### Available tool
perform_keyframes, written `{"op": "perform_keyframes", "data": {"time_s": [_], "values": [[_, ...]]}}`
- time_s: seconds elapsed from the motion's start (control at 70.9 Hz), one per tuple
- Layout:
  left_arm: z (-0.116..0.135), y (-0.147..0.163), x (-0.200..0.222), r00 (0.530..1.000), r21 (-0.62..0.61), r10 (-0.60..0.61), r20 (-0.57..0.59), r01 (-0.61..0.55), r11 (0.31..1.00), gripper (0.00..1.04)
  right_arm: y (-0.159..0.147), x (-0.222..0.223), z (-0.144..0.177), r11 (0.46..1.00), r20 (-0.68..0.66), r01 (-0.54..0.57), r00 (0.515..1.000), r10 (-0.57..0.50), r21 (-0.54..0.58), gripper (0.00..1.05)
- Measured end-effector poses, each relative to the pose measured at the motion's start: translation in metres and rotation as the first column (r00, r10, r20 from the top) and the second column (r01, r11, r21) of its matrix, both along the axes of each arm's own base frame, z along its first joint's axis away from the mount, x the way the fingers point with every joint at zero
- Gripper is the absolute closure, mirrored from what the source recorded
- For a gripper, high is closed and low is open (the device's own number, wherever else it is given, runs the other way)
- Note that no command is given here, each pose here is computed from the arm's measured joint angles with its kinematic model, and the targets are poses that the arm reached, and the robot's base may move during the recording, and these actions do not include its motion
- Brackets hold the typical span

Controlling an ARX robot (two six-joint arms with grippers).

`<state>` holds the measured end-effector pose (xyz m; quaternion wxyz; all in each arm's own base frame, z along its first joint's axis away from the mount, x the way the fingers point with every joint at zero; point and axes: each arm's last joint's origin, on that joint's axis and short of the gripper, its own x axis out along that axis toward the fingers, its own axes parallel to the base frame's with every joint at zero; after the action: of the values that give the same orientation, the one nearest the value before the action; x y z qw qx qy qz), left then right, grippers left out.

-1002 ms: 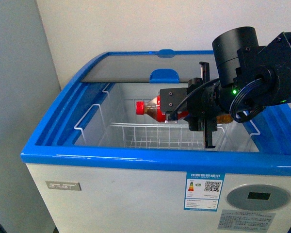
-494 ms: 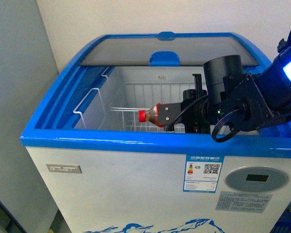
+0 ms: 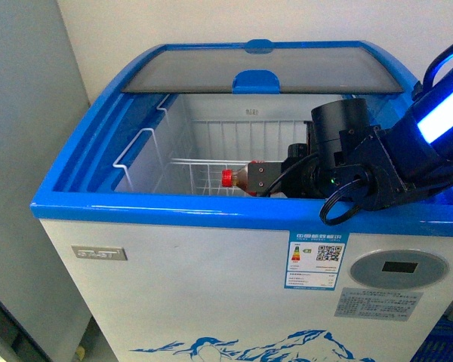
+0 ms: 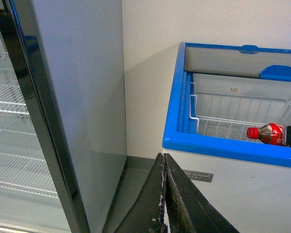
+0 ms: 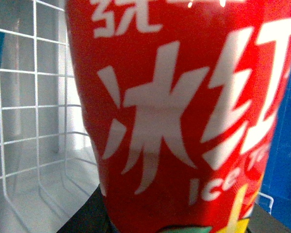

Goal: Put drink in fridge

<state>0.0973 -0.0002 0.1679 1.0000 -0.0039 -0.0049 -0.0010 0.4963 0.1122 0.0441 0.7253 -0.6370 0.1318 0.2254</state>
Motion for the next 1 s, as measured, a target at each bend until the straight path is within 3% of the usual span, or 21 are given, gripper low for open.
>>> {"op": "perform_keyframes", "data": {"time_s": [0.099,0.282,0.423,0.55,0.819,0.903,1.002], "values": [[0.0,0.0,0.0,1.0,0.0,0.0,0.0,0.0,1.0,1.02,0.001,0.0,-0.001,0.999,-0.037,0.019,0.999,-0.018,0.037,0.67],[0.0,0.0,0.0,1.0,0.0,0.0,0.0,0.0,1.0,1.02,0.001,-0.002,-0.002,0.994,-0.092,0.041,0.995,-0.032,0.097,0.36],[0.0,0.0,0.0,1.0,0.0,0.0,0.0,0.0,1.0,1.02,0.0,-0.008,0.013,0.986,-0.088,0.056,0.995,-0.042,0.157,0.05],[0.0,0.0,0.0,1.0,0.0,0.0,0.0,0.0,1.0,1.02,0.001,-0.014,0.036,0.971,-0.017,0.067,0.998,-0.065,0.228,0.07],[0.0,0.0,0.0,1.0,0.0,0.0,0.0,0.0,1.0,1.02,-0.015,-0.061,0.141,0.871,0.188,0.113,0.956,-0.227,0.478,0.07],[0.0,0.0,0.0,1.0,0.0,0.0,0.0,0.0,1.0,1.02,-0.029,-0.08,0.171,0.816,0.219,0.15,0.922,-0.32,0.558,0.07],[0.0,0.0,0.0,1.0,0.0,0.0,0.0,0.0,1.0,1.02,-0.058,-0.116,0.213,0.673,0.19,0.252,0.839,-0.51,0.696,0.07]]}}
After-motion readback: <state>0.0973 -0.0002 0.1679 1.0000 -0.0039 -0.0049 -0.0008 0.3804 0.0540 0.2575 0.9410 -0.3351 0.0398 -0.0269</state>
